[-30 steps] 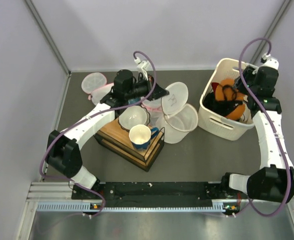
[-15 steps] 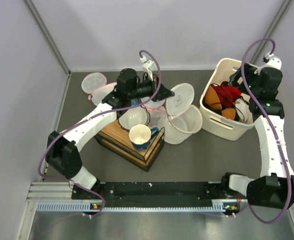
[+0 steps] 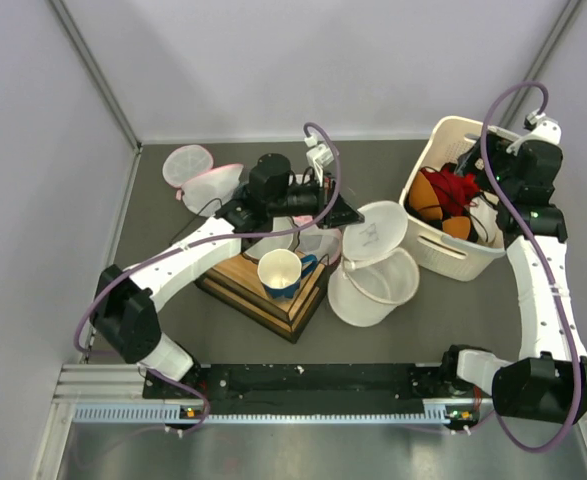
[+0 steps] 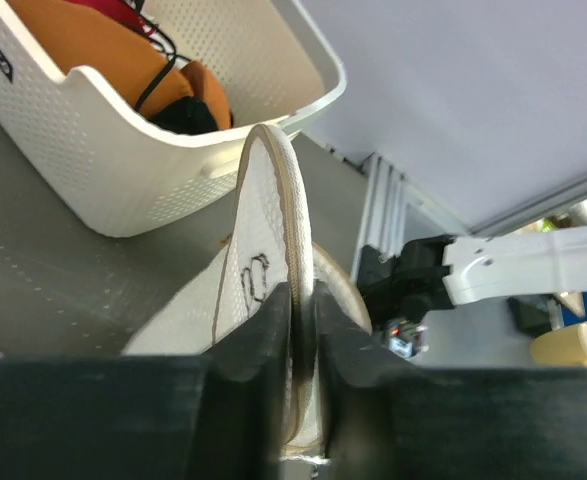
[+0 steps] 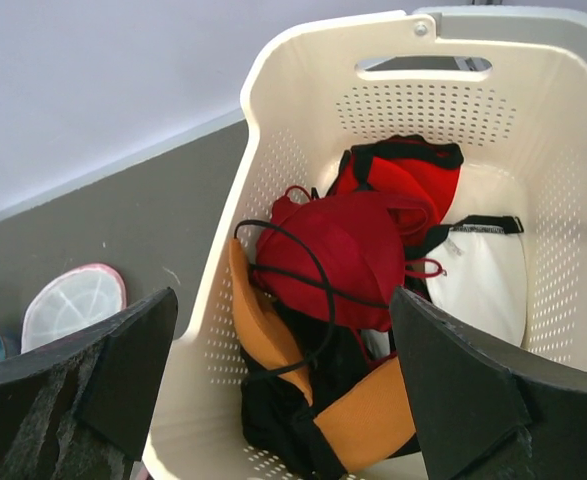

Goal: Unzip the laundry bag and remove the bra

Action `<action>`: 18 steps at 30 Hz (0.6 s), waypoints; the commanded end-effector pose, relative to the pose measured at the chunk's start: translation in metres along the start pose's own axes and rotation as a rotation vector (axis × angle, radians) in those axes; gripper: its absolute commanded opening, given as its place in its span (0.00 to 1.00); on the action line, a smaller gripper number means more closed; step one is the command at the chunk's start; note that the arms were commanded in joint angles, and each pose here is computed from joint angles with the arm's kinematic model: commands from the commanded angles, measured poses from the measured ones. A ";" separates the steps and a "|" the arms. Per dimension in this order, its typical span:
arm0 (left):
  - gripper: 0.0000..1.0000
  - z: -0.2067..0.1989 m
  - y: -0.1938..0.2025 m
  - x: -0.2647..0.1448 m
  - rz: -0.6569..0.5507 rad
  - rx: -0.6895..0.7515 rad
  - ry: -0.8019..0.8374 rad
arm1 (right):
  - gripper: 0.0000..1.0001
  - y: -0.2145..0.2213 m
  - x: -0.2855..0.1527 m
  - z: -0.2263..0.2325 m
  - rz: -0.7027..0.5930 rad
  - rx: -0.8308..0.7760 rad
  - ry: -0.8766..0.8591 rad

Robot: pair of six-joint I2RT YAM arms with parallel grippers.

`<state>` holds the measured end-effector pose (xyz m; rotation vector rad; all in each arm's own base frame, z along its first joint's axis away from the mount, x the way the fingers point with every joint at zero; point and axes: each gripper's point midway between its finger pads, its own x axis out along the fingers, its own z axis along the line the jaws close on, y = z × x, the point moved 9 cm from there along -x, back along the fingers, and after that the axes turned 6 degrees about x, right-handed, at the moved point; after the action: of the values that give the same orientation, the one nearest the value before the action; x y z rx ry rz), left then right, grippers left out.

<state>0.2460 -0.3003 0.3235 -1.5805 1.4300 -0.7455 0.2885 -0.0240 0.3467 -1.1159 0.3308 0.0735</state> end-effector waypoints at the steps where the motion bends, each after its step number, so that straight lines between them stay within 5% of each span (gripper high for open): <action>1: 0.31 0.008 -0.004 0.011 0.015 0.012 0.001 | 0.88 -0.007 -0.006 0.000 -0.051 0.002 0.003; 2: 0.53 0.006 -0.011 0.011 0.019 0.013 -0.009 | 0.88 -0.005 -0.006 -0.001 -0.047 0.001 0.005; 4: 0.66 0.004 -0.020 0.010 0.002 0.044 -0.028 | 0.94 -0.003 -0.009 -0.004 -0.050 0.015 0.033; 5: 0.93 0.002 -0.025 0.008 -0.004 0.059 -0.042 | 0.97 -0.004 -0.011 -0.003 -0.047 0.020 0.038; 18: 0.99 -0.028 -0.073 -0.050 -0.170 0.300 -0.308 | 0.99 0.006 -0.007 -0.016 0.048 -0.039 0.149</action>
<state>0.2550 -0.2819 0.3640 -1.5154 1.1461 -0.6700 0.2780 -0.0300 0.3250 -1.1262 0.4822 0.0788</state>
